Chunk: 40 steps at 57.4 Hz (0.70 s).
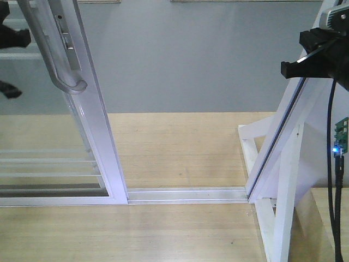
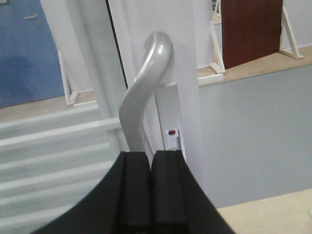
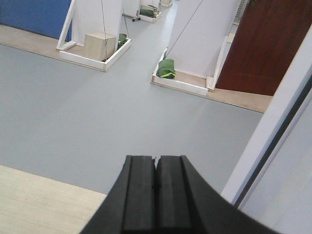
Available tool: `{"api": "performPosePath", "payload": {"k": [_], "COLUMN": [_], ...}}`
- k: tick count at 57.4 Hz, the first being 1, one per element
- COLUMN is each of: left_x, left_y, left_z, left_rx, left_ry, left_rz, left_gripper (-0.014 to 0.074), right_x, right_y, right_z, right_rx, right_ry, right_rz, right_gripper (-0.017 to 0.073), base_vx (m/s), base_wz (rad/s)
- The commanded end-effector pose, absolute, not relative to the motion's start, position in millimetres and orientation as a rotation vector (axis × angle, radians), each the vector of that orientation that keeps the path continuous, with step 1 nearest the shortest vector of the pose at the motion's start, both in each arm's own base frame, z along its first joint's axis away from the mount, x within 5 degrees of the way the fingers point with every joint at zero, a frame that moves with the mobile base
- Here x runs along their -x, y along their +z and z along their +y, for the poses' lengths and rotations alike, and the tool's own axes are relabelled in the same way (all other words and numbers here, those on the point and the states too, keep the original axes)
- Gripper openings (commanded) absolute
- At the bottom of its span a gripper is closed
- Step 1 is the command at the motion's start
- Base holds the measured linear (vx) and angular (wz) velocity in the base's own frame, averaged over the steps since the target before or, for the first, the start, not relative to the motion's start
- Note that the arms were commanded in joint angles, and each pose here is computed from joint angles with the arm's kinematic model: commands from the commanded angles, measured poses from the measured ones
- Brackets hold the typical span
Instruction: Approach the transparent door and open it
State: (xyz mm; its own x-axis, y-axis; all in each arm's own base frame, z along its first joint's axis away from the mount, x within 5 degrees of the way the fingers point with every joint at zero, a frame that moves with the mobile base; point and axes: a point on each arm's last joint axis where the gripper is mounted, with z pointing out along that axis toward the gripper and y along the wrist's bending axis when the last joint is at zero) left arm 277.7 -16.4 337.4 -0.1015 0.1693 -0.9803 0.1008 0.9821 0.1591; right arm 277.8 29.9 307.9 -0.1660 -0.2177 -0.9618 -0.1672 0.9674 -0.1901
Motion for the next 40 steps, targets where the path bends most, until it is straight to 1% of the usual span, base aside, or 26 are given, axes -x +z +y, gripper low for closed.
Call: {"api": "performPosePath", "payload": {"k": [1, 8, 12, 23, 30, 40], "left_x": [-249.3, -220.0, -204.3, -171.2, -152.4, -124.2], "left_y": [352.5, 338.1, 330.1, 312.4, 300.6, 284.5], "left_z": [-17.2, -15.7, -14.8, -11.9, -10.0, -9.0], "left_rx": [-0.197, -0.176, -0.162, -0.136, -0.113, -0.07], "left_ry": [0.041, 0.019, 0.005, -0.003, -0.011, -0.054], "left_rz": [1.54, 1.553, 1.56, 1.606, 1.642, 1.619], "left_gripper": [-0.0003, -0.0003, -0.0003, -0.0003, -0.0003, -0.0003], "right_x": [-262.5, -238.3, -216.6, -158.4, -119.2, -77.6], "right_y": [342.9, 356.8, 359.3, 332.1, 325.1, 310.3], "right_z": [27.2, 23.2, 21.0, 15.2, 10.8, 5.1], "right_rx": [0.265, 0.264, 0.264, 0.257, 0.226, 0.165], "right_ry": [-0.052, -0.078, -0.088, -0.091, -0.086, -0.053], "right_rz": [1.619, 1.636, 1.612, 1.602, 1.551, 1.585], "right_gripper": [-0.0002, -0.0002, -0.0002, -0.0002, -0.0002, -0.0002], "base_vx": [0.0, 0.0, 0.0, 0.0, 0.0, 0.0], "base_wz": [0.0, 0.0, 0.0, 0.0, 0.0, 0.0]}}
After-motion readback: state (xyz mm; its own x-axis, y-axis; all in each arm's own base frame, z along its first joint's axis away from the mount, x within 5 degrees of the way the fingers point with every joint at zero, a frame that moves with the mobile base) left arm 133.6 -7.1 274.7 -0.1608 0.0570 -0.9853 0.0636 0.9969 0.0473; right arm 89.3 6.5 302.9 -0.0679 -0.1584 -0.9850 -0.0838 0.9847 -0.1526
